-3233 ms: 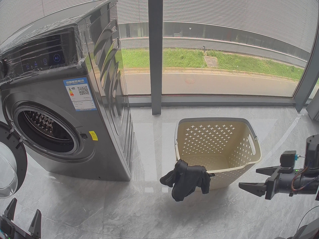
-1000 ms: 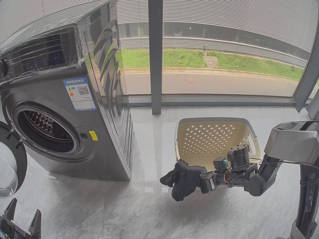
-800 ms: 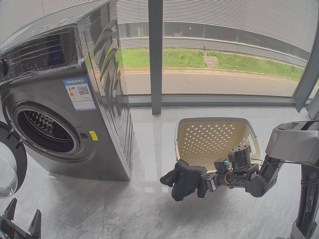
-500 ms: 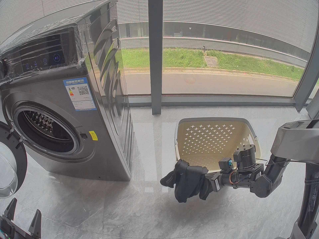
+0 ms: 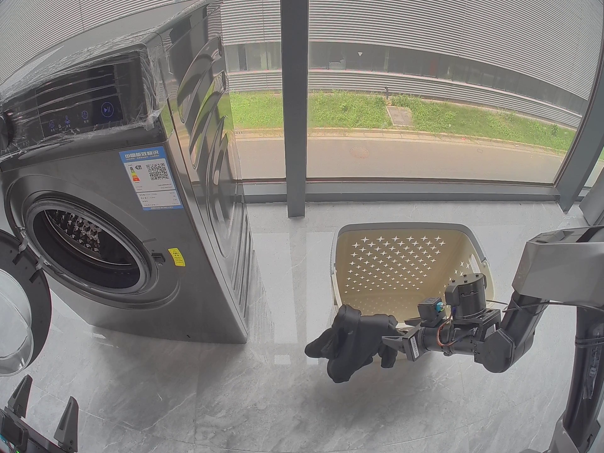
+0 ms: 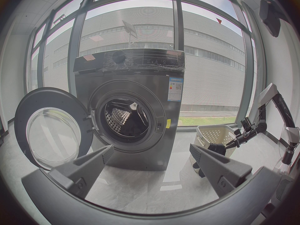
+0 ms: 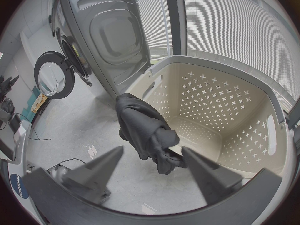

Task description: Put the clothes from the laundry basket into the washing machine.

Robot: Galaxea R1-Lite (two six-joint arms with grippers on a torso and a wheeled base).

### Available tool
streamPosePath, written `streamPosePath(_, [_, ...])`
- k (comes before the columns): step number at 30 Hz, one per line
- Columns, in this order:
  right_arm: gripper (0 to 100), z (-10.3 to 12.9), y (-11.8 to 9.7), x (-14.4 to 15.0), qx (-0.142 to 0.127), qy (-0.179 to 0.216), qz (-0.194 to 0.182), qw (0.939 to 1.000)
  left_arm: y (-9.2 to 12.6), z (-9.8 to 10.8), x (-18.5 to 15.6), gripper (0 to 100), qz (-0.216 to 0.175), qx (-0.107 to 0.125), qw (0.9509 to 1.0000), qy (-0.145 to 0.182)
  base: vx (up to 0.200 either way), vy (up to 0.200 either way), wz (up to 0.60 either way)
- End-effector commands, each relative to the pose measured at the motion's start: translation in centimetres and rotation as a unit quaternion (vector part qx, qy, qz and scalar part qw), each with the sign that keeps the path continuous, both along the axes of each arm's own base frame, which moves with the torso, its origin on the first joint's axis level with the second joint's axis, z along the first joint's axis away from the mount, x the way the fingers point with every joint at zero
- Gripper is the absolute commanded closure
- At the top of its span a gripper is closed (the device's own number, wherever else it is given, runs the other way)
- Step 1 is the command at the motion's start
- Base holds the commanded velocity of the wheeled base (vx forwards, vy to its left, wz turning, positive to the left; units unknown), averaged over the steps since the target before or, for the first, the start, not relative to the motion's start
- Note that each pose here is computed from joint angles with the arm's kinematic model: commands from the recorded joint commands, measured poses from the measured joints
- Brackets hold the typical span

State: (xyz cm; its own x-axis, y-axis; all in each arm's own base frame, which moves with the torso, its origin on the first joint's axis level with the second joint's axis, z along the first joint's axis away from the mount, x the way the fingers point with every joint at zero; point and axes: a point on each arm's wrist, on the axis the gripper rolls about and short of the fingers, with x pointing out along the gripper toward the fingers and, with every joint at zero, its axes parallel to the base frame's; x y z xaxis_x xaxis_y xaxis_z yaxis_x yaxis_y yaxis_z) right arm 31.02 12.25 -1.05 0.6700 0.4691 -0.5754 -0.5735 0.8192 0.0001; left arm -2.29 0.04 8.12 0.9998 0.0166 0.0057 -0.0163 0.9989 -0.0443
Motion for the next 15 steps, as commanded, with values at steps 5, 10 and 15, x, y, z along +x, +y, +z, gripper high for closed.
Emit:
streamPosePath(5, [0,-0.8,1.3,0.6,0.001,-0.001,0.015,0.9999,0.0,-0.5,0.0,0,0.000,0.000,1.0000,0.003,0.000,0.000,0.00])
streamPosePath(10, [0,-1.5,1.6,1.5,0.002,-0.004,0.014,0.9999,0.0,-0.5,0.0,0,0.000,0.000,1.0000,0.003,0.000,0.000,0.00])
streamPosePath(15, [100,-1.6,1.9,2.0,0.004,-0.010,0.014,0.9998,0.0,-0.5,0.0,0,0.000,-0.001,1.0000,0.003,0.000,0.000,0.00])
